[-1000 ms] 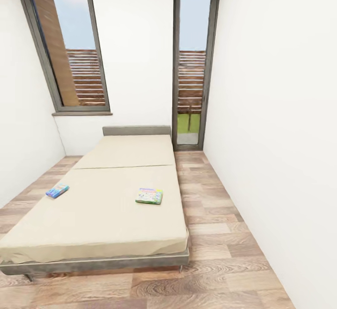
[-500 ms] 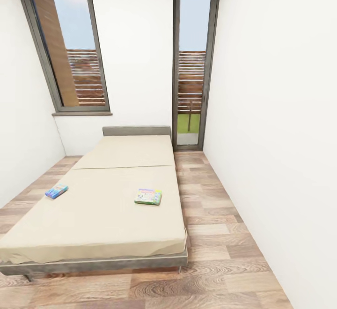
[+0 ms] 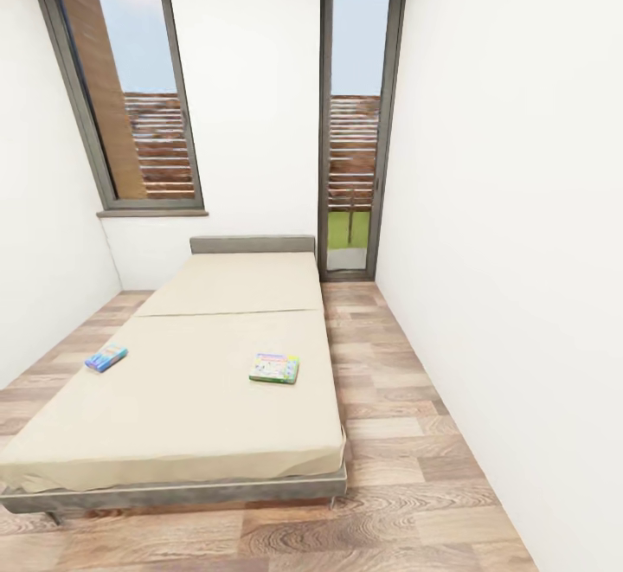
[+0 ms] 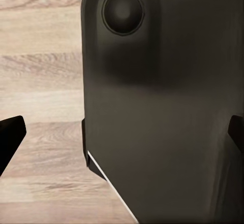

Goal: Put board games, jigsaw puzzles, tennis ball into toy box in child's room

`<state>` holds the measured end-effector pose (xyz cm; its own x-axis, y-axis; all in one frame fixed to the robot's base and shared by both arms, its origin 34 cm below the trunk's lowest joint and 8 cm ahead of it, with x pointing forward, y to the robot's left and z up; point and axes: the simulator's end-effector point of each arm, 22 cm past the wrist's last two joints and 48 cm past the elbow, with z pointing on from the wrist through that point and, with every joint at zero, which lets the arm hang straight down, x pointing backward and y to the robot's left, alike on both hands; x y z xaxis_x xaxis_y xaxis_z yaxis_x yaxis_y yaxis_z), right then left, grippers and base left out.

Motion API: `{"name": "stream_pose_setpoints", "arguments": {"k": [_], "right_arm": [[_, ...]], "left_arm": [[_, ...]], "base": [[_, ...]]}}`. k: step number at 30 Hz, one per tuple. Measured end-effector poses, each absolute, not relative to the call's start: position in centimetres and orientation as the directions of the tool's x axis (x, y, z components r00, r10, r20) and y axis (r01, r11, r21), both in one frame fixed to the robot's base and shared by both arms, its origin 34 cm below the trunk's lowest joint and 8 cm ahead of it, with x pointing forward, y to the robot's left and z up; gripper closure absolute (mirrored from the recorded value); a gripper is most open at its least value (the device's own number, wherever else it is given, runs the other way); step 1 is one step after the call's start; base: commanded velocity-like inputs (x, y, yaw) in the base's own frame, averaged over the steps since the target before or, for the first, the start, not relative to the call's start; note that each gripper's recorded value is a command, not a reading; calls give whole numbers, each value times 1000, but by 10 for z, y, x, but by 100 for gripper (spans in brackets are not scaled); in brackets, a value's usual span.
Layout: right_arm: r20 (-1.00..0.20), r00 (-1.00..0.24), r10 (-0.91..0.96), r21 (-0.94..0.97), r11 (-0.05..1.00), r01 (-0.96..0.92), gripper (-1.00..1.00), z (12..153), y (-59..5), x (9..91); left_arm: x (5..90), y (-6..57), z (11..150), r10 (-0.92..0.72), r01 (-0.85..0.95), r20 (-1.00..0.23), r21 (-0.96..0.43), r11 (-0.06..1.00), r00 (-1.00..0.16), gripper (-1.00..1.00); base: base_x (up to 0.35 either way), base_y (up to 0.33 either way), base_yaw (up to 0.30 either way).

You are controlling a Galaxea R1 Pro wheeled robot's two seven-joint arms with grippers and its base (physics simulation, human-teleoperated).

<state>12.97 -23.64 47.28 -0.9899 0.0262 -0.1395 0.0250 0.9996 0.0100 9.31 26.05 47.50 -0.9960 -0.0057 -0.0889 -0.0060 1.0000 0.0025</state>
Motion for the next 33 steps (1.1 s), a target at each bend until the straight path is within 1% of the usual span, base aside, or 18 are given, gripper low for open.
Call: {"name": "stream_pose_setpoints", "arguments": {"k": [33], "right_arm": [[-142,-989,43,8,999,43,-100,522,-238,128]], "left_arm": [[110,264,524,-4,-5,-127,7,1000,-992,-100]], "base": [[0,0,0]]}}
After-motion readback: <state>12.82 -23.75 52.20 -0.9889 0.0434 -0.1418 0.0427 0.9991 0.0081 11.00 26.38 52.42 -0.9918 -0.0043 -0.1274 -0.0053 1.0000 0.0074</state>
